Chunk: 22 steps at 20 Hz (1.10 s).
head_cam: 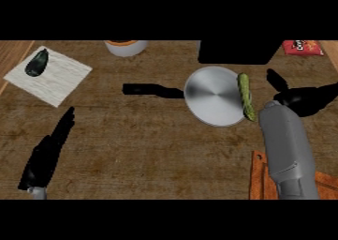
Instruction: Pick the squash from the cutting board and place it in the pan
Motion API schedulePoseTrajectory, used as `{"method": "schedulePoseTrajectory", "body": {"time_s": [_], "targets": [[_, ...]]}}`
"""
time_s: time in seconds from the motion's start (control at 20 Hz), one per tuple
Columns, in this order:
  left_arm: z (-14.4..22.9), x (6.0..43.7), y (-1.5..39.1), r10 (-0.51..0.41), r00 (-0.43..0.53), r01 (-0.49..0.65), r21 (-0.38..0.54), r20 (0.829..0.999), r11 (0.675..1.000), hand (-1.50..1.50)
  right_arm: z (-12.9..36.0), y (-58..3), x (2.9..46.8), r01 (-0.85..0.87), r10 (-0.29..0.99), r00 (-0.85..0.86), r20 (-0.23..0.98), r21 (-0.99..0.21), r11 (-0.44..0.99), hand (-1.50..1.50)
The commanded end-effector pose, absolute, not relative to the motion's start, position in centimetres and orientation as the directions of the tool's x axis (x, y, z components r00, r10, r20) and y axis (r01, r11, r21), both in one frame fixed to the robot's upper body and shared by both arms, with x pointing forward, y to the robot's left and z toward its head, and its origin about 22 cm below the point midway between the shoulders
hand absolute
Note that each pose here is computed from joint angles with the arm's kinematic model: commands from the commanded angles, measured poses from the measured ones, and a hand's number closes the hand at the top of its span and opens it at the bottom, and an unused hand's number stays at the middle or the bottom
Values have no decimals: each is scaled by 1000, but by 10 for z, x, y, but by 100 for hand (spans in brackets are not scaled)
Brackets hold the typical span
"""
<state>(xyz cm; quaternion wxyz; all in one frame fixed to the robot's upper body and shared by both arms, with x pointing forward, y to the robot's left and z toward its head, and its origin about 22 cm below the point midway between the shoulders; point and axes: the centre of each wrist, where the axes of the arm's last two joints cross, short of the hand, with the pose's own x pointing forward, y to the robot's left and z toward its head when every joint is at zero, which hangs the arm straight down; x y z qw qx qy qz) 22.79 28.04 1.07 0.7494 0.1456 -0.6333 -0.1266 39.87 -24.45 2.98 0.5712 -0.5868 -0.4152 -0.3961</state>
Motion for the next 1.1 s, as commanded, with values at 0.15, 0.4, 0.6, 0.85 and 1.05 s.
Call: {"method": "schedulePoseTrajectory", "body": {"time_s": [0.15,0.4,0.6,0.85,1.05], "targets": [[8,214,283,-371,184,-16,380,910,925,0,-16,-254,353,954,58,286,956,-279,-111,-150],[3,218,297,-368,197,-45,384,909,922,0,-45,-257,309,943,77,325,943,-316,-102,-150],[9,215,288,-369,207,-48,387,906,921,0,-49,-254,280,950,84,307,948,-301,-78,-150],[5,217,294,-366,221,-69,389,904,918,0,-52,-243,231,955,106,298,949,-296,-31,-150],[3,204,292,-355,203,-58,373,913,926,0,-54,-233,182,947,84,320,944,-321,-3,-150]]}}
